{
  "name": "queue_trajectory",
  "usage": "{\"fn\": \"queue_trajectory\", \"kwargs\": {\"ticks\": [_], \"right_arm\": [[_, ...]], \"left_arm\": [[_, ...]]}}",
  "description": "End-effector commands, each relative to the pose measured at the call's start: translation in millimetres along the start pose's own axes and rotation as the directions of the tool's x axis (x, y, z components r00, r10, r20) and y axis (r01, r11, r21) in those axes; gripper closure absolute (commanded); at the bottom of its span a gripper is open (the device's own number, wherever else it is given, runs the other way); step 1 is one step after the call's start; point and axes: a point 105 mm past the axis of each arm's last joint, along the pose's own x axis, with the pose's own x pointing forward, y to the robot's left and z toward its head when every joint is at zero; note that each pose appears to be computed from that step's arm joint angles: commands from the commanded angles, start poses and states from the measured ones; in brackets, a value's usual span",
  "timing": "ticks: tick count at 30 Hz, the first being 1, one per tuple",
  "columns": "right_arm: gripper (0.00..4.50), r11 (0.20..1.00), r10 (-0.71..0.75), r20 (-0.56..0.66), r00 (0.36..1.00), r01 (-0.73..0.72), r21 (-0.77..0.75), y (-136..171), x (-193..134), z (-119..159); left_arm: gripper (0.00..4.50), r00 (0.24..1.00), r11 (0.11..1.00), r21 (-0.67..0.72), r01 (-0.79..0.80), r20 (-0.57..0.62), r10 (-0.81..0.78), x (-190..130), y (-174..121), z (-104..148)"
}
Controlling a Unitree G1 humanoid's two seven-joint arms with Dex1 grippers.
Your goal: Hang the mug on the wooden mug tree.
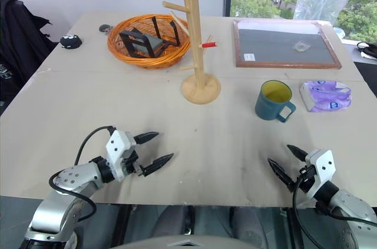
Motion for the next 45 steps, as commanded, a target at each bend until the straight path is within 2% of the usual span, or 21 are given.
{"fn": "queue_trajectory", "kwargs": {"ticks": [1,20,25,29,33,38,42,45], "right_arm": [[0.48,0.999,-0.008,0.026,1.0,0.009,-0.039,-6.1,-3.1,9.8],[0.48,0.999,-0.027,0.007,1.0,0.028,-0.034,-10.8,1.2,10.8],[0.48,0.99,-0.133,0.012,0.991,0.133,-0.051,-27.3,9.1,13.8],[0.48,0.958,-0.275,0.057,0.96,0.278,-0.063,-44.8,25.3,31.2],[0.48,0.936,-0.345,0.088,0.935,0.349,-0.042,-50.5,39.1,44.5],[0.48,0.883,-0.467,0.088,0.88,0.469,-0.005,-63.1,52.0,50.6],[0.48,0.833,-0.552,0.079,0.83,0.554,-0.005,-72.4,56.5,53.5],[0.48,0.822,-0.568,0.091,0.818,0.569,0.014,-73.2,62.4,58.4]], "left_arm": [[0.0,1.0,1.0,0.005,0.004,0.016,-0.004,0.1,-2.9,5.3],[0.0,0.999,1.0,-0.005,-0.003,0.033,0.003,1.2,-3.7,10.1],[0.0,0.998,1.0,-0.013,-0.003,0.06,0.004,8.2,-2.2,15.6],[0.0,0.987,0.998,-0.003,0.069,0.144,-0.068,20.4,-8.9,41.4],[0.0,0.972,0.989,0.037,0.144,0.183,-0.148,29.6,-14.3,64.1],[0.0,0.945,0.954,0.163,0.253,0.171,-0.28,39.2,-28.0,89.2],[0.0,0.926,0.933,0.215,0.288,0.184,-0.329,43.3,-33.5,106.7],[0.0,0.917,0.921,0.245,0.303,0.187,-0.352,44.1,-35.7,115.7]]}}
